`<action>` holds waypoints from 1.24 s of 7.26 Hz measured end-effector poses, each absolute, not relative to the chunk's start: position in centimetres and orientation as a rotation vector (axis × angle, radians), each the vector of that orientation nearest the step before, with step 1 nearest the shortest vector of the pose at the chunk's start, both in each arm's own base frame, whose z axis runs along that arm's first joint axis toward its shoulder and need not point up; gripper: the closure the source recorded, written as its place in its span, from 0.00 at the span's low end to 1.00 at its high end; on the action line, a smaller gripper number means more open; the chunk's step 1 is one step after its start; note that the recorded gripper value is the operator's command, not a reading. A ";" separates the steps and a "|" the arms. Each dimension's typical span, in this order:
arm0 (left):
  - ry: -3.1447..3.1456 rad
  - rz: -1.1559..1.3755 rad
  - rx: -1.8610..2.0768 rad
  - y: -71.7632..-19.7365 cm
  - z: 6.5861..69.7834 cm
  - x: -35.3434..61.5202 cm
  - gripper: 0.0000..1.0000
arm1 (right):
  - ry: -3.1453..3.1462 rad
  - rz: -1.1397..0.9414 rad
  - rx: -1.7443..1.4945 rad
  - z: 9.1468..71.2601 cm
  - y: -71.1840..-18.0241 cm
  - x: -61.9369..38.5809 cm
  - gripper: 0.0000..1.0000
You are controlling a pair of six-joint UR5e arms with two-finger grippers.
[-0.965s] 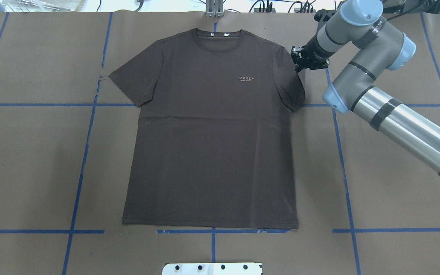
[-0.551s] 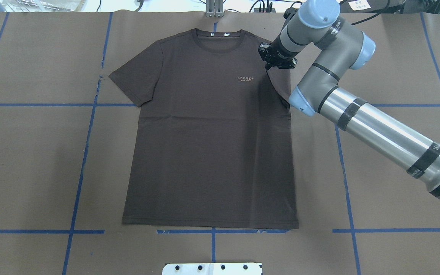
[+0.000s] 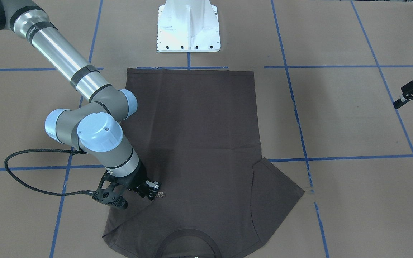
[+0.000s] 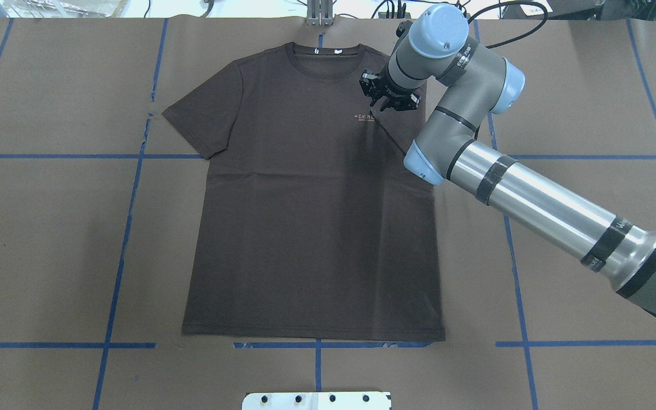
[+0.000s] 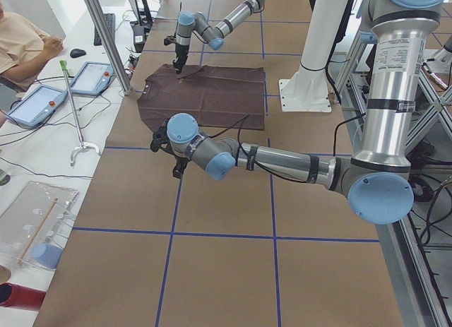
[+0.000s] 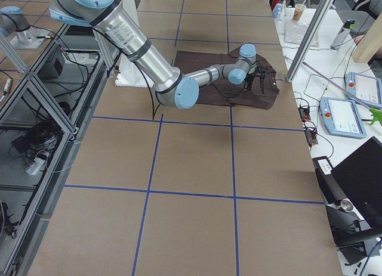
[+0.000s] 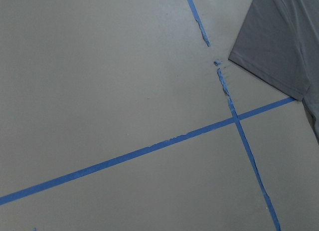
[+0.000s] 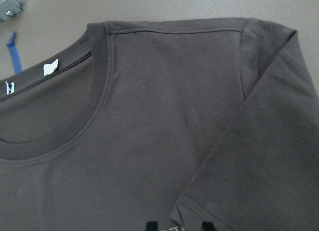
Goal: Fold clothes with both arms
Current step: 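Release and raise the right gripper away while the left arm approaches the other sleeve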
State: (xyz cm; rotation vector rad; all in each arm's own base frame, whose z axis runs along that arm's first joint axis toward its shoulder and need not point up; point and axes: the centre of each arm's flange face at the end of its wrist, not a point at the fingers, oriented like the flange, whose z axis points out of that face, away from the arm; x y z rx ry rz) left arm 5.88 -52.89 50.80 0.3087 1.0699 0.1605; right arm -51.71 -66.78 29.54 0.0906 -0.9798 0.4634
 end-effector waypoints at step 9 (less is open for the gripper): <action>0.993 0.062 0.287 -62.6 43.0 20.6 0.00 | -1.094 0.374 0.073 33.2 -67.2 -32.2 0.00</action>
